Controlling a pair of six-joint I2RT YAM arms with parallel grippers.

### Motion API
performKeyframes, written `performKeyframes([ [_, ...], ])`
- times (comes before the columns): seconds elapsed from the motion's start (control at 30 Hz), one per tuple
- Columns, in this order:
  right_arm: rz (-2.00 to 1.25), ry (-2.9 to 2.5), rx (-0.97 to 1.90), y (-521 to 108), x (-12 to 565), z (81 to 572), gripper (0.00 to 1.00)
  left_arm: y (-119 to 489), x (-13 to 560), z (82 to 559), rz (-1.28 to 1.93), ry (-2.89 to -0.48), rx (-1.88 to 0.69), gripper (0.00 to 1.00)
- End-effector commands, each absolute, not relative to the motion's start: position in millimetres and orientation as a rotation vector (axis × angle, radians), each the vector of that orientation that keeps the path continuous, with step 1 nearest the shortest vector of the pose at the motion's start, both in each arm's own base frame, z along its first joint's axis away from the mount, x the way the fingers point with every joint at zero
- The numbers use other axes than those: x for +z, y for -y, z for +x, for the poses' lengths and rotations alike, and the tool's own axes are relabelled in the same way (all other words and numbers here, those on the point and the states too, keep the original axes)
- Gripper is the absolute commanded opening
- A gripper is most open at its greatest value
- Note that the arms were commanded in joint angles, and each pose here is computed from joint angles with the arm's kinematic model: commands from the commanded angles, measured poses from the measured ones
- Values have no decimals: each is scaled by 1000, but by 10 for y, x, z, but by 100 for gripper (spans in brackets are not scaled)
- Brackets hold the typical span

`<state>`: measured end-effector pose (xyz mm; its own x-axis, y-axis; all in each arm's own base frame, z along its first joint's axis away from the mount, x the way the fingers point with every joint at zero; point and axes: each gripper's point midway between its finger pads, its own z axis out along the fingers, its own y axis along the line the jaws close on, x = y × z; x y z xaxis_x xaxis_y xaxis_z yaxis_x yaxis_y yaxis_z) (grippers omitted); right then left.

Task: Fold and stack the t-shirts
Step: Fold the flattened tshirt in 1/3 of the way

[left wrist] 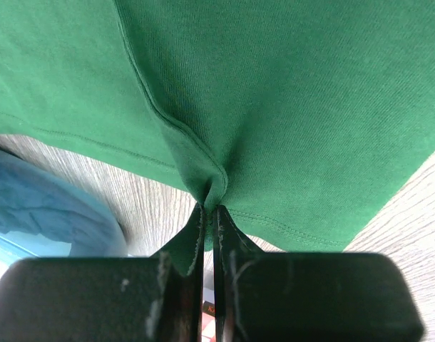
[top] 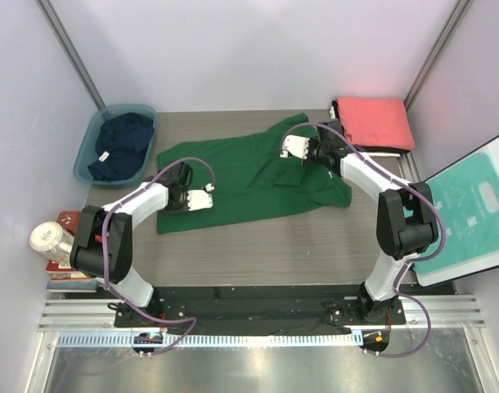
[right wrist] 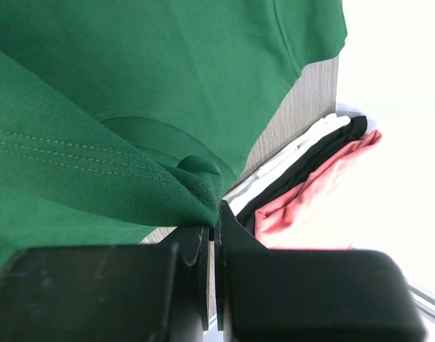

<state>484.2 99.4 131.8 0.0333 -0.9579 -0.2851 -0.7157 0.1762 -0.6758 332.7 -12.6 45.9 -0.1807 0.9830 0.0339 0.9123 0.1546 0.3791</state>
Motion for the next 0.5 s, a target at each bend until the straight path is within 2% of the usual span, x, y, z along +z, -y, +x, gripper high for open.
performKeyframes([
  [0.0, -1523, -1697, -481, -1030, 1463, 4993, 2, 87, 579, 3497, 1794, -2197, 522, 0],
  [0.23, -1477, -1694, -546, -989, 1465, 5108, 4, 14, 548, 3506, 1794, -2220, 536, 0],
  [0.3, -1459, -1709, -571, -972, 1433, 5121, 12, -2, 537, 3525, 1788, -2231, 542, 2],
  [0.33, -1415, -1692, -597, -970, 1493, 5181, 21, -15, 540, 3539, 1778, -2235, 548, 8],
  [0.37, -1400, -1691, -608, -970, 1504, 5193, 40, -29, 548, 3551, 1765, -2241, 559, 26],
  [0.43, -1363, -1708, -638, -923, 1506, 5205, 60, -55, 584, 3642, 1708, -2229, 601, 47],
  [0.47, -1327, -1691, -657, -917, 1572, 5253, 71, -87, 599, 3666, 1690, -2232, 635, 77],
])
